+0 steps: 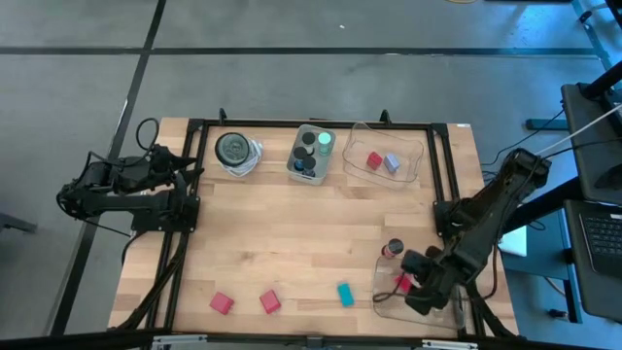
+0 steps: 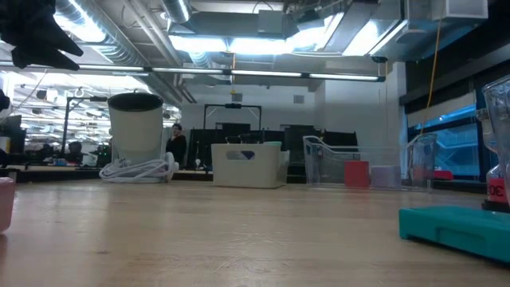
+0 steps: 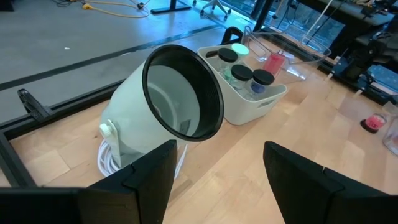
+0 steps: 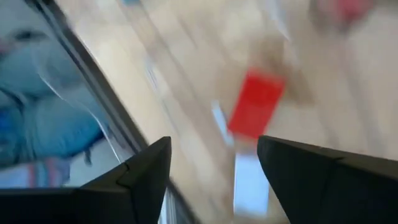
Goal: Pick & Place Office items
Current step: Put the blue digital timer into the bottom transparent bin
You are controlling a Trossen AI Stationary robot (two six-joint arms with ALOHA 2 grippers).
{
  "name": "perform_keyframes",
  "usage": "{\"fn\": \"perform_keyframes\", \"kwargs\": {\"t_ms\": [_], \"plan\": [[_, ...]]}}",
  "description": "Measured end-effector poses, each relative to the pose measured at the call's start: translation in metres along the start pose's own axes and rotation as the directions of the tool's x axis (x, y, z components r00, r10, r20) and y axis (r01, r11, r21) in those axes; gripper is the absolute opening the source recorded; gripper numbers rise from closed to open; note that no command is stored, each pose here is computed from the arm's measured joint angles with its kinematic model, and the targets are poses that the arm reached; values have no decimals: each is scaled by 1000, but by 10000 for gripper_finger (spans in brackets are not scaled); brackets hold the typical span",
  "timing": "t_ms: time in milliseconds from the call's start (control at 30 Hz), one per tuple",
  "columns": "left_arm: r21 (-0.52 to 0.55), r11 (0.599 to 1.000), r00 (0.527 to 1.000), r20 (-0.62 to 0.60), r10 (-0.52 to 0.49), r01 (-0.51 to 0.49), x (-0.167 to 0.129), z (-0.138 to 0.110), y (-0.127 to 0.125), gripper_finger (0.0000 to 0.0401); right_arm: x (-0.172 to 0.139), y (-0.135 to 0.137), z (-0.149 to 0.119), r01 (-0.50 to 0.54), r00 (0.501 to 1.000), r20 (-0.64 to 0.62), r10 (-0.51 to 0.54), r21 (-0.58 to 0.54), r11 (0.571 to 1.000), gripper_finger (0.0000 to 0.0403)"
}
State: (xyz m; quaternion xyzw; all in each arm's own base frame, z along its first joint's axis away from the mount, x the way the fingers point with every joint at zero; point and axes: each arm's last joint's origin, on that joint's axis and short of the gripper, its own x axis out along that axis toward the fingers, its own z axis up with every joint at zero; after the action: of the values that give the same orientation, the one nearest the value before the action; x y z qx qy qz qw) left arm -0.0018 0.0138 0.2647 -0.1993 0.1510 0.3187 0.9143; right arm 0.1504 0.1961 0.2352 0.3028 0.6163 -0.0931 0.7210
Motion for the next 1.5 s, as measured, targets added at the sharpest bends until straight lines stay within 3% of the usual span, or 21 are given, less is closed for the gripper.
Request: {"fn": "perform_keyframes", "kwargs": {"t_ms": [267,467,600,800,967,1000,1067,1133,1200,1367,1433,1500], "plan": [[1,998,997,-36,-61,61,0,-1,-2,237,-18,8,43,-51,964,244,109,-231,972,240],[2,998,997,-38,-63,63,0,-1,-2,237,-24,18,77,-102,905,333,265,-434,895,240],[1,998,997,-38,-63,63,0,-1,-2,237,-27,17,96,-69,877,375,301,-522,850,240],[2,998,997,-38,-63,63,0,-1,-2,237,-15,12,119,-76,894,345,285,-510,857,255],[2,998,997,-38,-63,63,0,-1,-2,237,3,17,130,-77,908,280,310,-617,784,285],[2,998,997,-38,-63,63,0,-1,-2,237,8,19,133,-79,905,285,316,-618,782,289],[2,998,997,-38,-63,63,0,-1,-2,237,17,22,141,-110,898,299,323,-559,822,294],[2,998,997,-38,-64,64,0,-1,-2,237,27,22,150,-182,896,295,332,-437,881,296],[2,998,997,-38,-64,64,0,-1,-2,237,36,20,157,-248,909,247,336,-326,912,296],[2,998,997,-38,-63,63,0,-1,-2,237,55,21,158,-255,926,154,346,-423,870,291],[2,998,997,-38,-63,64,0,-1,-2,237,60,22,161,-289,923,145,356,-350,891,290],[2,998,997,-38,-64,64,0,-1,-2,237,62,21,166,-348,914,141,381,-209,914,291]]}}
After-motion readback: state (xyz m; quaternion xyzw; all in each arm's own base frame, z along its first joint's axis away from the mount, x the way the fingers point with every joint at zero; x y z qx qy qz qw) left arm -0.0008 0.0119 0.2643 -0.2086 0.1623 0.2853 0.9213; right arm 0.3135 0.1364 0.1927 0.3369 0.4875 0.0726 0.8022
